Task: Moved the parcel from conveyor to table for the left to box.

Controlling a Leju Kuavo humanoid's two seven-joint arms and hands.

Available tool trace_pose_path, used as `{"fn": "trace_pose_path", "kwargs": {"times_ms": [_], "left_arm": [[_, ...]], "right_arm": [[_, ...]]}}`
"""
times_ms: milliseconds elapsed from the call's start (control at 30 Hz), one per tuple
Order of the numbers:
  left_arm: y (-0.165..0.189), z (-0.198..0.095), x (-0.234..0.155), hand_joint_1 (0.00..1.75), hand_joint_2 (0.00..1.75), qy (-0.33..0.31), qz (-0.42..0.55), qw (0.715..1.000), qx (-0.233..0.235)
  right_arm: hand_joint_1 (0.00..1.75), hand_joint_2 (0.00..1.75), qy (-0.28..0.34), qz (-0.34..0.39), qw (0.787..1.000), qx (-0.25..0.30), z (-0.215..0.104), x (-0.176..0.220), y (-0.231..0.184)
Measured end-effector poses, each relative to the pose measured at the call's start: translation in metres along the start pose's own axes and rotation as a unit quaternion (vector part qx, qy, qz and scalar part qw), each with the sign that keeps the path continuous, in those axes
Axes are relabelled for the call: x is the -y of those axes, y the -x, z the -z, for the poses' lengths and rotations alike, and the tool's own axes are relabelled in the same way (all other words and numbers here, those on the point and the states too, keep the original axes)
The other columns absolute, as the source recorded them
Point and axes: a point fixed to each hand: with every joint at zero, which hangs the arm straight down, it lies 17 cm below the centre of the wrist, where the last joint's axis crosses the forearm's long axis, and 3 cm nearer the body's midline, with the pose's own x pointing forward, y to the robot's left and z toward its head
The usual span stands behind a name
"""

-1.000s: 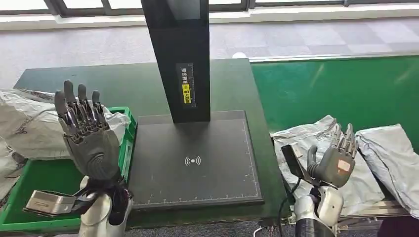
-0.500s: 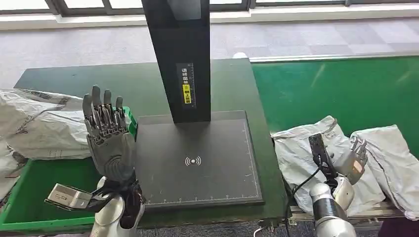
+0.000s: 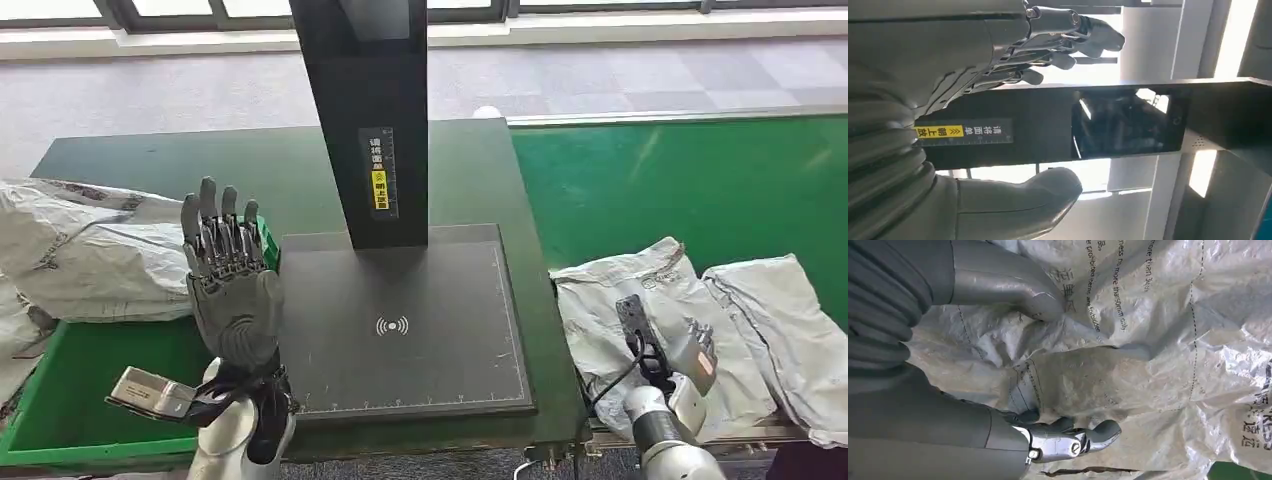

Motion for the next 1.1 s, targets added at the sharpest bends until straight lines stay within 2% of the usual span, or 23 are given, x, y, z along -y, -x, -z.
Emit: {"fn": "trace_pose_path", "kwargs": {"times_ms": [267,433,467,600,767,900,1000,1100], "left_arm": [[0.002,-0.001,0.000,0.00,1.75,0.000,0.000,1.000,-0.003],[0.003,-0.001,0.000,0.00,1.75,0.000,0.001,1.000,-0.004],[0.003,-0.001,0.000,0.00,1.75,0.000,0.002,1.000,-0.005],[0.006,-0.006,-0.001,0.00,1.75,-0.002,0.004,1.000,-0.013],[0.010,-0.010,-0.002,0.00,1.75,-0.003,0.016,1.000,-0.018],[0.011,-0.012,-0.007,0.00,1.75,-0.014,0.040,0.999,-0.017],[0.011,-0.013,-0.009,0.00,1.75,-0.017,0.045,0.999,-0.017],[0.011,-0.013,-0.010,0.00,1.75,-0.021,0.044,0.999,-0.018]], "right_arm": [[0.00,1.75,-0.006,-0.001,1.000,-0.001,-0.001,-0.004,0.001],[0.00,1.75,-0.086,0.027,0.995,-0.031,-0.009,-0.034,0.012],[1.75,1.75,-0.103,0.028,0.994,-0.036,-0.012,-0.040,0.014],[1.75,1.75,-0.147,0.032,0.988,-0.039,-0.016,-0.054,0.014],[1.75,1.75,-0.150,0.039,0.987,-0.037,-0.012,-0.050,0.014],[1.75,1.75,-0.161,0.066,0.985,0.000,-0.011,-0.051,-0.004],[1.75,1.75,-0.165,0.078,0.983,0.008,-0.011,-0.052,-0.008],[1.75,1.75,-0.144,0.102,0.984,0.040,-0.009,-0.044,-0.020]]}}
